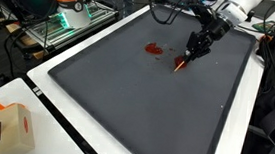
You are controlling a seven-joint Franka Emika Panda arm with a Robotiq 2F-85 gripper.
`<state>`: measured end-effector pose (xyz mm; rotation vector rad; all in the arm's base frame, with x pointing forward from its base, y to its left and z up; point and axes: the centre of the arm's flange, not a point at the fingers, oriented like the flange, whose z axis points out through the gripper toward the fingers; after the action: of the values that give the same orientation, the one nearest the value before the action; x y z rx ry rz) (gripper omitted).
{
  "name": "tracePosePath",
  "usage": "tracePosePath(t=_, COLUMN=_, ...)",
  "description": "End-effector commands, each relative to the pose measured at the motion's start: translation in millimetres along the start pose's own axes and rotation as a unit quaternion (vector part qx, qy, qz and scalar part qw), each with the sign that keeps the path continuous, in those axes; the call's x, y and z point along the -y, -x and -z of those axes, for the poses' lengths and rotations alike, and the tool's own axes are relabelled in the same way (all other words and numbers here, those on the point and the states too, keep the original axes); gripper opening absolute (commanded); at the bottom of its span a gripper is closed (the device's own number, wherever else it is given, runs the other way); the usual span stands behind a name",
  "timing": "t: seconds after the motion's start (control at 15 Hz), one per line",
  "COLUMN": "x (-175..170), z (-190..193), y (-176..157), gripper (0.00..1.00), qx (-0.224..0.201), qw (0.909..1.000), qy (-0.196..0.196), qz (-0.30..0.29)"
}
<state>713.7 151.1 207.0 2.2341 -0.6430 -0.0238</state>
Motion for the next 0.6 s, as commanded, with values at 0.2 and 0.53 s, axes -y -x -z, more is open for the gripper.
tracePosePath(t=0.2, x=15.4, z=-4.2, y=-8.3, gripper=0.03, qx=0.001, qw=0.9991, qy=0.042, qz=0.002)
tracePosePath(t=0.53, x=14.1, z=-9.8, y=-14.4, gripper=0.03, qx=0.009, qw=0.9993, qy=0.036, qz=0.010)
